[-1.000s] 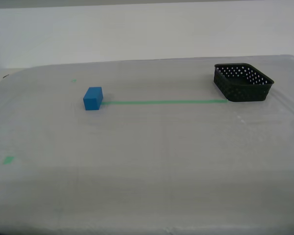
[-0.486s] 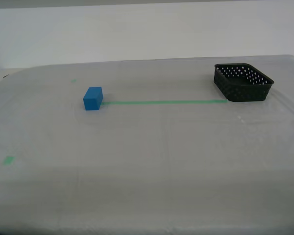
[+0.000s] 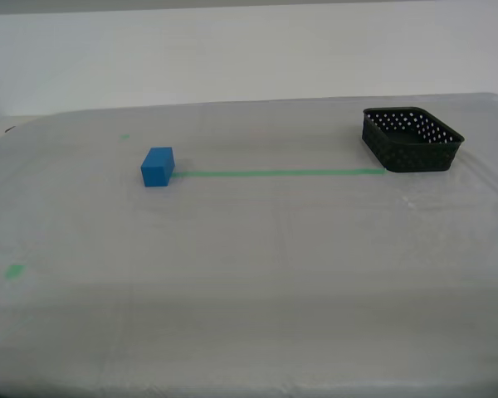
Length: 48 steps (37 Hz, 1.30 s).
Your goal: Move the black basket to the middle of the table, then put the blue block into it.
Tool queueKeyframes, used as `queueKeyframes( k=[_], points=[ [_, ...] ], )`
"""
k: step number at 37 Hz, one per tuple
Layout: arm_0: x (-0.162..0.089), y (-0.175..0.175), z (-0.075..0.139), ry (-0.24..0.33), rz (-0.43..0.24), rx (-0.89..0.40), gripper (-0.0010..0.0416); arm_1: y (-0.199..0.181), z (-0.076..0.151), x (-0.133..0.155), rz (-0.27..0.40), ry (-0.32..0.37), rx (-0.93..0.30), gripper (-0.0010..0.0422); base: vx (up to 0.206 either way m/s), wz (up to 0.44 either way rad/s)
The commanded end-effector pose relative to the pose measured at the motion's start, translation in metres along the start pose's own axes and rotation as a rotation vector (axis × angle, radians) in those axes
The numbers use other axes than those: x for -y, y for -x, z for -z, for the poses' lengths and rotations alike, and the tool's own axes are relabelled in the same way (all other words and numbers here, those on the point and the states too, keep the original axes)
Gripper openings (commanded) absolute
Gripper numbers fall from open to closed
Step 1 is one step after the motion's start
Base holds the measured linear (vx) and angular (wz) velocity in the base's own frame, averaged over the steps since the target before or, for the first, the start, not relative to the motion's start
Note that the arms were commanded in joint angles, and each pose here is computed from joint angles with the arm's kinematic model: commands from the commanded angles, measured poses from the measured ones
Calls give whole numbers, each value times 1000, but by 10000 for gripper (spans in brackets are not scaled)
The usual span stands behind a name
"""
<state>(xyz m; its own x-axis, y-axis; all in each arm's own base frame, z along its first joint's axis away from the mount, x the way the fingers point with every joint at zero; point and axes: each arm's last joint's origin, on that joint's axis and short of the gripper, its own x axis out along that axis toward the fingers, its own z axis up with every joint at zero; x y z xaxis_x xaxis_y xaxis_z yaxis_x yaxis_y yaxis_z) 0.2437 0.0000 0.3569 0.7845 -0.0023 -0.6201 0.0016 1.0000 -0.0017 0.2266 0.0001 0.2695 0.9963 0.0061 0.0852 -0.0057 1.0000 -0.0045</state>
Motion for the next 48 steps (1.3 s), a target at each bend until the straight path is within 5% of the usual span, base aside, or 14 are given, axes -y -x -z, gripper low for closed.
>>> queueKeyframes(
  k=[1,36,48],
  points=[
    [0,-5,-5,0,-2,-42,-1,0,-1,0,-1,-1,5,0,0,0],
    [0,-95,-55,61,-18,-487,-1,0,-1,0,0,-1,5,0,0,0],
    [2,-120,-63,74,-21,-551,-1,0,-1,0,-1,-1,5,0,0,0]
  ],
)
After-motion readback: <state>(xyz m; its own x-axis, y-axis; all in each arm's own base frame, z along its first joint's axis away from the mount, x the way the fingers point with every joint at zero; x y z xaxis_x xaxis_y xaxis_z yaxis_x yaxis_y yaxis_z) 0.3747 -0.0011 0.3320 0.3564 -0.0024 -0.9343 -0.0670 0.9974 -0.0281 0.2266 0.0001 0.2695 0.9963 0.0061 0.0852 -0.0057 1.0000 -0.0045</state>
